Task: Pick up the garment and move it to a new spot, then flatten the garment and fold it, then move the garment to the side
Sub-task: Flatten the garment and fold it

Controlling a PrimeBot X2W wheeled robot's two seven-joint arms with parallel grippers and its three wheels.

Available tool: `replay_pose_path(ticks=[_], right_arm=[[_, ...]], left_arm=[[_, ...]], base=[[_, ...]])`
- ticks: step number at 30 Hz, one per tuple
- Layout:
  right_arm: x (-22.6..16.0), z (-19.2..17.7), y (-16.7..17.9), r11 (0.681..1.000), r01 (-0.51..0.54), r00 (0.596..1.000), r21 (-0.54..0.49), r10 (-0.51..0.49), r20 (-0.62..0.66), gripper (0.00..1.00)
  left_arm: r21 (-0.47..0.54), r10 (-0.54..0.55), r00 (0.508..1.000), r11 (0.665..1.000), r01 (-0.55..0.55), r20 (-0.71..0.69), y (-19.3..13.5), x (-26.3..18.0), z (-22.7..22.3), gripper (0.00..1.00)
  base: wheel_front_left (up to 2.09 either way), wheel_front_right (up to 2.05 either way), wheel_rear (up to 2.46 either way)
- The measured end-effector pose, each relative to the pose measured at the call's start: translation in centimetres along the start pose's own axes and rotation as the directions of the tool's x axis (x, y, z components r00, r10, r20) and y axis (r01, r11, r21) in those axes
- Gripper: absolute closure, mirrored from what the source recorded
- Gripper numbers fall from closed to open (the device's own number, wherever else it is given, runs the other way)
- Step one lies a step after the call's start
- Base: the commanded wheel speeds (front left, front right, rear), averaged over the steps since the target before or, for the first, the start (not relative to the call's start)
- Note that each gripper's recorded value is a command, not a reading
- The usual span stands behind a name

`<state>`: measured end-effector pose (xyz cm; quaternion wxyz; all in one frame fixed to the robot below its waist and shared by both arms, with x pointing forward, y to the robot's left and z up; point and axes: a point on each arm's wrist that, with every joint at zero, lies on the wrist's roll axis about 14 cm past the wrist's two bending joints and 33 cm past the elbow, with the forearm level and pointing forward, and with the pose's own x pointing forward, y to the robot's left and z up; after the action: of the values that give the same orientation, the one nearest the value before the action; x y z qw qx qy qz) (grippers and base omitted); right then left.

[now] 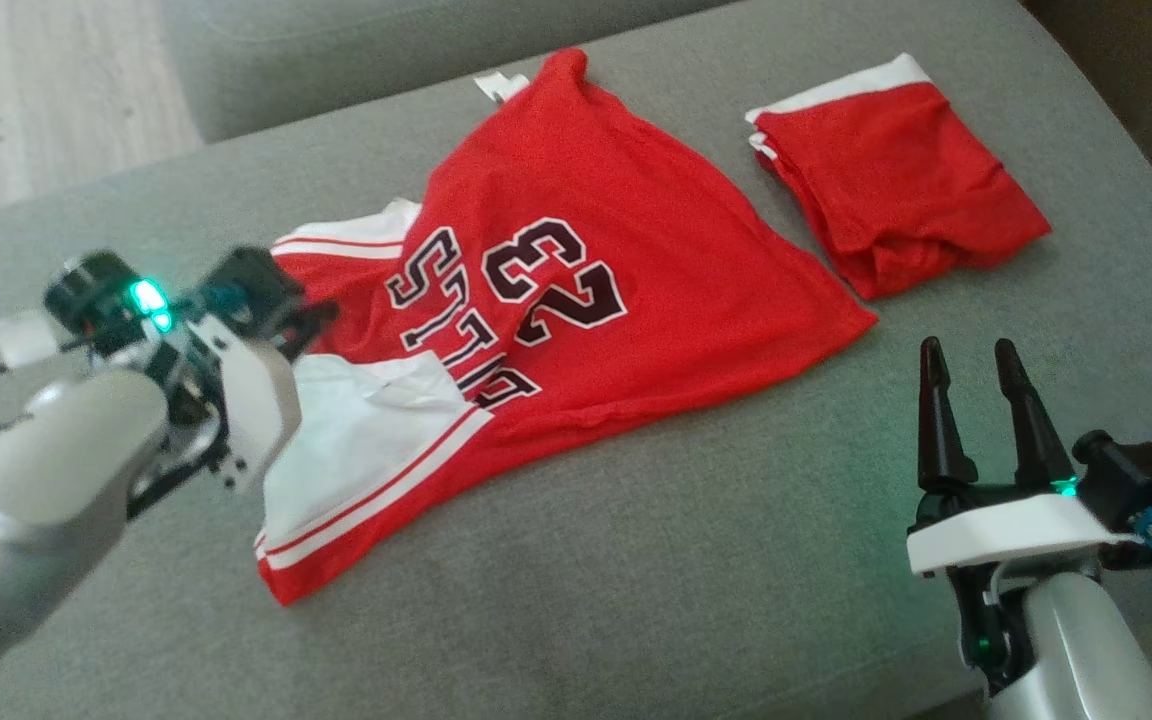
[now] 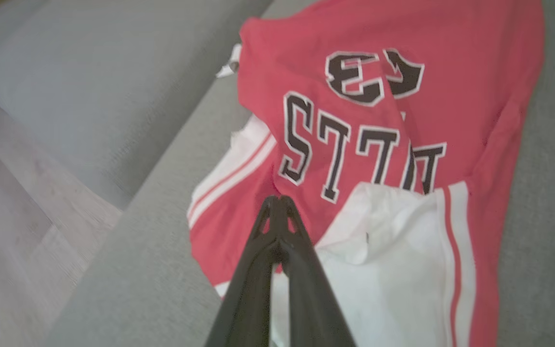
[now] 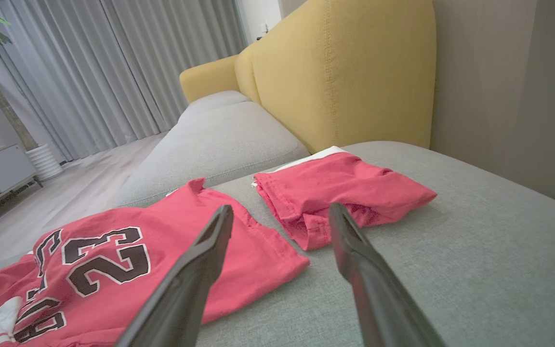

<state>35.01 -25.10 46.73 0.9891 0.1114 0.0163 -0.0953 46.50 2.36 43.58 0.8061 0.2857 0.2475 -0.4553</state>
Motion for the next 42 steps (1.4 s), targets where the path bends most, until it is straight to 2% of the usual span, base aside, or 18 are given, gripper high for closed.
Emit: replay_pose_path(ticks=[5, 13, 16, 19, 21, 23, 25, 28, 29, 31, 35, 36, 37, 38, 39, 40, 41, 42], right_arm=[[0.0, 0.3, 1.2, 0.999, -0.038, 0.999, 0.003, 0.038, 0.012, 0.00], [0.1, -0.2, 3.9, 0.993, -0.119, 0.993, 0.006, 0.119, 0.003, 0.00], [0.3, 0.1, 5.0, 0.988, -0.153, 0.988, 0.008, 0.153, 0.011, 0.00], [0.4, 0.4, 5.8, 0.985, -0.174, 0.984, 0.012, 0.174, 0.022, 0.00], [0.2, 0.3, 6.0, 0.983, -0.183, 0.983, 0.013, 0.183, 0.019, 0.00], [0.0, 0.0, 6.3, 0.981, -0.191, 0.982, 0.015, 0.191, 0.012, 0.00], [0.0, 0.0, 6.5, 0.980, -0.198, 0.980, 0.016, 0.198, 0.012, 0.00], [0.1, 0.2, 7.0, 0.978, -0.210, 0.978, 0.016, 0.210, 0.020, 0.00], [0.1, 0.3, 7.1, 0.977, -0.215, 0.976, 0.015, 0.215, 0.022, 0.00], [0.3, 0.5, 7.6, 0.974, -0.228, 0.973, 0.007, 0.228, 0.029, 0.00], [0.5, 0.3, 8.0, 0.970, -0.241, 0.970, -0.010, 0.242, 0.021, 0.00], [0.5, 0.3, 8.0, 0.970, -0.241, 0.970, -0.010, 0.242, 0.021, 0.00], [0.5, 0.2, 7.9, 0.971, -0.240, 0.970, -0.011, 0.240, 0.021, 0.00], [0.5, 0.2, 7.9, 0.971, -0.239, 0.971, -0.011, 0.239, 0.020, 0.00], [0.5, 0.2, 7.9, 0.971, -0.239, 0.971, -0.011, 0.239, 0.019, 0.00], [0.6, 0.1, 7.9, 0.971, -0.239, 0.971, -0.011, 0.239, 0.018, 0.00], [0.6, 0.1, 7.9, 0.971, -0.238, 0.971, -0.012, 0.238, 0.016, 0.00], [0.6, 0.1, 7.9, 0.971, -0.239, 0.971, -0.015, 0.239, 0.015, 0.00]], left_arm=[[0.038, 0.127, 0.981, 0.990, -0.133, 0.148, 3.7, -2.5, 3.3, 1.00], [0.097, 0.286, 0.896, 0.937, -0.336, 0.340, 7.8, -8.5, 7.3, 1.00], [0.043, 0.338, 0.872, 0.925, -0.377, 0.355, 8.3, -10.3, 7.1, 1.00], [-0.090, 0.421, 0.816, 0.902, -0.422, 0.396, 8.7, -12.1, 6.7, 1.00], [-0.190, 0.485, 0.771, 0.874, -0.447, 0.414, 8.7, -13.2, 5.9, 1.00], [-0.312, 0.555, 0.722, 0.831, -0.460, 0.413, 8.4, -14.1, 4.6, 1.00], [-0.434, 0.624, 0.680, 0.773, -0.463, 0.386, 7.7, -14.8, 2.9, 1.00], [-0.587, 0.705, 0.642, 0.668, -0.457, 0.302, 5.9, -15.5, -0.5, 1.00], [-0.634, 0.722, 0.635, 0.632, -0.445, 0.274, 5.1, -15.6, -1.4, 1.00], [-0.763, 0.775, 0.589, 0.519, -0.386, 0.229, 4.1, -16.4, -2.2, 1.00], [-0.844, 0.800, 0.583, 0.406, -0.350, 0.144, 0.5, -15.7, -5.2, 1.00], [-0.844, 0.800, 0.583, 0.406, -0.350, 0.144, 0.5, -15.7, -5.2, 1.00], [-0.858, 0.804, 0.582, 0.379, -0.348, 0.120, -0.4, -15.6, -6.0, 0.91], [-0.871, 0.807, 0.583, 0.354, -0.341, 0.100, -1.2, -15.4, -6.7, 0.50], [-0.879, 0.809, 0.582, 0.336, -0.339, 0.085, -1.9, -15.4, -7.3, 0.03], [-0.882, 0.809, 0.582, 0.329, -0.338, 0.079, -2.4, -15.3, -7.7, 0.00], [-0.877, 0.807, 0.584, 0.340, -0.339, 0.087, -2.7, -15.1, -7.7, 0.00], [-0.866, 0.802, 0.588, 0.365, -0.342, 0.106, -3.0, -14.9, -7.4, 0.00]], base=[[0.00, 0.00, 0.00], [0.00, 0.00, 0.00], [0.00, 0.00, 0.00], [0.00, 0.00, 0.00], [0.00, 0.00, 0.00], [0.00, 0.00, 0.00], [0.00, 0.00, 0.00], [0.00, 0.00, 0.00], [0.00, 0.00, 0.00], [0.00, 0.00, 0.00], [0.00, 0.00, 0.00], [0.00, 0.00, 0.00], [0.00, 0.00, 0.00], [0.00, 0.00, 0.00], [0.00, 0.00, 0.00], [0.00, 0.00, 0.00], [0.00, 0.00, 0.00], [0.00, 0.00, 0.00]])
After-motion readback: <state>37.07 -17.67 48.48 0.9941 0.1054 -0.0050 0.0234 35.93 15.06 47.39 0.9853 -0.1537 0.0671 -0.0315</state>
